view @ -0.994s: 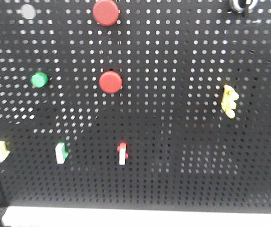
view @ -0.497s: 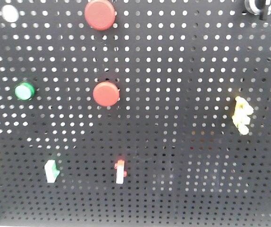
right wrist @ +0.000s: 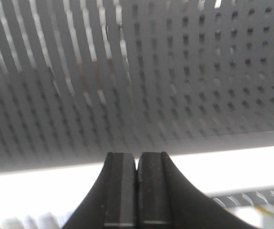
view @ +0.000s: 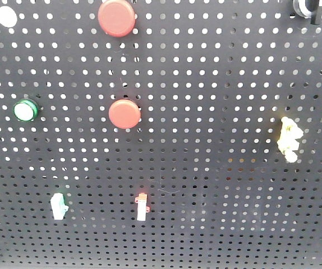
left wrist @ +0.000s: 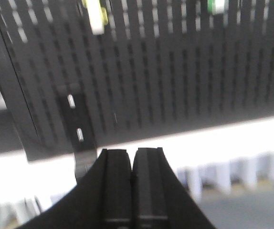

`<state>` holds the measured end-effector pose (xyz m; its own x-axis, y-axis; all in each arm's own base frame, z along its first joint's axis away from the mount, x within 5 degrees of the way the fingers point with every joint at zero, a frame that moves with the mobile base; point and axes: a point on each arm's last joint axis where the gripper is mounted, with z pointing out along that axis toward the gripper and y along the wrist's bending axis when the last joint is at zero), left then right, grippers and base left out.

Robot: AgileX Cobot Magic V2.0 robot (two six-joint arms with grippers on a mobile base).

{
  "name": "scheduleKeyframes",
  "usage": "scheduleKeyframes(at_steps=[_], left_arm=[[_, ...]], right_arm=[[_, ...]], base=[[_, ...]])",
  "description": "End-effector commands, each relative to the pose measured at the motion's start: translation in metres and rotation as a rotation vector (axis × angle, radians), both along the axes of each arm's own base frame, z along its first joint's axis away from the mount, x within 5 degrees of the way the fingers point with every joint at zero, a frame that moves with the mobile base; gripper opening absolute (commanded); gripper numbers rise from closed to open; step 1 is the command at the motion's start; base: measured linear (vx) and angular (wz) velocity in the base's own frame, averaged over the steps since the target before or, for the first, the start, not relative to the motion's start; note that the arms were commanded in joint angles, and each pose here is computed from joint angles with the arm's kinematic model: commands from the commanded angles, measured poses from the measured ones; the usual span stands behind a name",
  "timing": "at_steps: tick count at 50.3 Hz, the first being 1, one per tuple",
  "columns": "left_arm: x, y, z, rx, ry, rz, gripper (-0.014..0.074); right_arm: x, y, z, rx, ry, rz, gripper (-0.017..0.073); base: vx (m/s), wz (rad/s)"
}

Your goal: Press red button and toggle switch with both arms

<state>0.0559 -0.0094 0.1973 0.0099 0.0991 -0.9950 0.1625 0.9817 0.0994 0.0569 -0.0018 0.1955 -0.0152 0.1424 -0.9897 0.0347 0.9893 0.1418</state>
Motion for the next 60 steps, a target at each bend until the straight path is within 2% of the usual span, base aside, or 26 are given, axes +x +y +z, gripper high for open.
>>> scheduleKeyframes(at_steps=[1, 5, 7, 9, 12, 16, 19, 26, 33, 39, 46, 51, 52, 60], left_arm=[[-0.003, 0.002, 0.021, -0.087, -0.249, 0.012, 0.0001], [-0.008, 0.004, 0.041, -0.236, -0.337, -0.002, 0.0001], [-0.010, 0.004, 0.052, -0.252, -0.350, -0.008, 0.0001], [-0.011, 0.004, 0.063, -0.235, -0.355, -0.010, 0.0001], [-0.011, 0.003, 0.084, -0.176, -0.336, -0.008, 0.0001], [-0.005, 0.002, 0.120, -0.103, -0.315, -0.001, 0.0001], [0.002, 0.000, 0.152, -0.081, -0.322, 0.002, 0.0001], [0.028, -0.004, 0.227, -0.088, -0.351, -0.001, 0.0001], [0.052, -0.008, 0.282, -0.105, -0.382, -0.005, 0.0001], [0.062, -0.010, 0.300, -0.110, -0.391, -0.007, 0.0001], [0.064, -0.011, 0.305, -0.151, -0.368, -0.027, 0.0001], [0.069, -0.020, 0.306, -0.164, -0.304, -0.091, 0.0001], [0.083, -0.047, 0.315, -0.111, -0.245, -0.242, 0.0001], [0.096, -0.093, 0.323, 0.000, -0.217, -0.457, 0.0001]], right_arm=[[-0.003, -0.001, 0.019, 0.009, -0.239, -0.013, -0.0003], [-0.008, -0.001, 0.038, 0.014, -0.372, -0.016, -0.0003], [-0.011, -0.001, 0.049, 0.024, -0.411, -0.013, -0.0003], [-0.014, -0.001, 0.062, 0.022, -0.440, -0.012, -0.0003], [-0.020, 0.000, 0.088, 0.009, -0.485, -0.010, -0.0003], [-0.025, 0.001, 0.128, -0.050, -0.501, -0.014, -0.0003], [-0.024, 0.001, 0.156, -0.095, -0.501, -0.020, -0.0003], [-0.014, 0.000, 0.227, -0.199, -0.484, -0.048, -0.0003], [0.010, -0.001, 0.273, -0.190, -0.474, -0.049, -0.0003], [0.025, -0.002, 0.290, -0.190, -0.471, -0.049, -0.0003], [0.030, -0.002, 0.292, -0.163, -0.461, -0.042, -0.0003], [0.031, -0.002, 0.290, -0.119, -0.447, -0.032, -0.0003], [0.032, -0.002, 0.289, -0.116, -0.434, -0.032, -0.0003], [0.036, -0.002, 0.288, -0.120, -0.419, -0.032, -0.0003]], base=[[0.00, 0.00], [0.00, 0.00], [0.00, 0.00], [0.00, 0.00], [0.00, 0.00], [0.00, 0.00], [0.00, 0.00], [0.00, 0.00], [0.00, 0.00], [0.00, 0.00], [0.00, 0.00], [0.00, 0.00], [0.00, 0.00], [0.00, 0.00]])
